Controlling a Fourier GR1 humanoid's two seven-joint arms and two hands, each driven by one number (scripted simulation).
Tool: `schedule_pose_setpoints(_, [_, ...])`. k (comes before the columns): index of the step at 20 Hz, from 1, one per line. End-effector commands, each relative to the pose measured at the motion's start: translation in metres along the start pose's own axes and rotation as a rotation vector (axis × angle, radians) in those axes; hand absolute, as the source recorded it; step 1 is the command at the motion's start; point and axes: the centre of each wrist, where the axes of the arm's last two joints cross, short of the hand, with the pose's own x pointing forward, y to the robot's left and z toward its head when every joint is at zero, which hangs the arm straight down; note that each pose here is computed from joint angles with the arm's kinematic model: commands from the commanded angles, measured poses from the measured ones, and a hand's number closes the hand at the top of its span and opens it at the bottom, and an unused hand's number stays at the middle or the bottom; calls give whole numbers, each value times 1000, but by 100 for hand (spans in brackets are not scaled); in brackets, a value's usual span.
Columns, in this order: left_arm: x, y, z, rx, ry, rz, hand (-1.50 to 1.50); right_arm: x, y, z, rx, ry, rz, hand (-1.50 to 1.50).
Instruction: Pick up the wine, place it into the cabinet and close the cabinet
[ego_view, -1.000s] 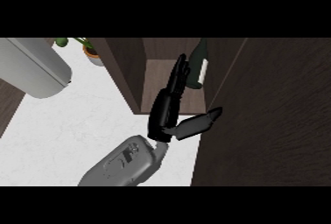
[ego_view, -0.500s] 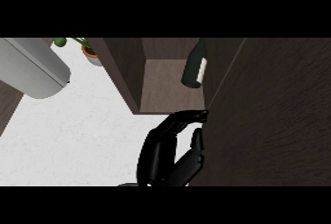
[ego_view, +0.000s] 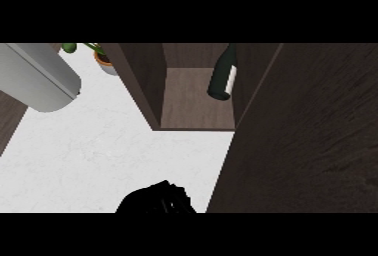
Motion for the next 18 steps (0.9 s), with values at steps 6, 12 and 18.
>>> schedule_pose_setpoints(6, [36,57,34,-48,13,3,150,2,30,3,318,31,-126,150])
schedule_pose_setpoints(12, [73,93,45,-23,-34,10,150,4,65,1,424,57,-151,150])
schedule_pose_setpoints(18, [97,156,54,15,-63,-43,150,1,105,-24,481,70,-76,150])
